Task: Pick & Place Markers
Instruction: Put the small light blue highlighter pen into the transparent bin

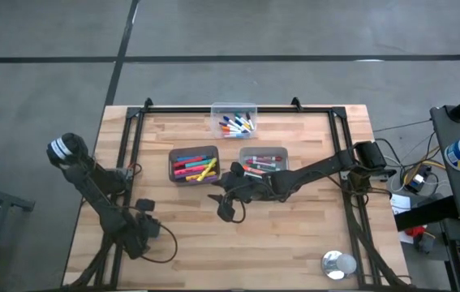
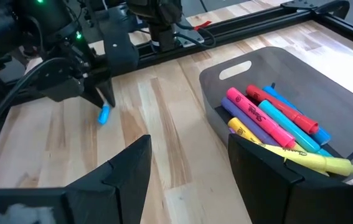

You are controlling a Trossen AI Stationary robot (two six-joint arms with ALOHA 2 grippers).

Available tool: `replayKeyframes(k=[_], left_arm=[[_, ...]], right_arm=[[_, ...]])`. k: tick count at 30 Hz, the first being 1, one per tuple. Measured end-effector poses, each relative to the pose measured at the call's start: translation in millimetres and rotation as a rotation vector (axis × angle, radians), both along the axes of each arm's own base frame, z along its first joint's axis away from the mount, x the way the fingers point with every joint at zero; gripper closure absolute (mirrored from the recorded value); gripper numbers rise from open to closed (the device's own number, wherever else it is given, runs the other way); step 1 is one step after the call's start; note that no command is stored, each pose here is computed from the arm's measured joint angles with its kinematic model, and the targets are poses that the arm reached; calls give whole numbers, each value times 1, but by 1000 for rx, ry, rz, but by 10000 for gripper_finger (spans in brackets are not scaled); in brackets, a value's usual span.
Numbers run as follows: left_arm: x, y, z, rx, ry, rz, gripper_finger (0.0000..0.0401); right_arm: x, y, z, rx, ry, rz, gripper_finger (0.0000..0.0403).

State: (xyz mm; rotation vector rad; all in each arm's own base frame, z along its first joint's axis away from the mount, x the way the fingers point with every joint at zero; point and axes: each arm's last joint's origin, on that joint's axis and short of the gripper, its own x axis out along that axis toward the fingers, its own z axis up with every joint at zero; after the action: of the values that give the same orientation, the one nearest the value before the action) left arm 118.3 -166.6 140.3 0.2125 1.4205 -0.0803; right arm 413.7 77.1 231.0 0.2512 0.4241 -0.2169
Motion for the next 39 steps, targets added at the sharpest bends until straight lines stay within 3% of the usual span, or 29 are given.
replayKeyframes(k=[11,20,30,39], left_arm=[[5,-1,0,-14,-57,32,359],[13,0,7,-12,-150,54,365],[26,8,44,-51,-367,134,364],[45,24,95,-172,-621,317,363]], right_arm=[[1,0,4,12,-41,-2,193],[1,2,4,10,-44,4,193],[0,18,8,-53,-80,73,193],[1,28,19,-30,-198,122,193]])
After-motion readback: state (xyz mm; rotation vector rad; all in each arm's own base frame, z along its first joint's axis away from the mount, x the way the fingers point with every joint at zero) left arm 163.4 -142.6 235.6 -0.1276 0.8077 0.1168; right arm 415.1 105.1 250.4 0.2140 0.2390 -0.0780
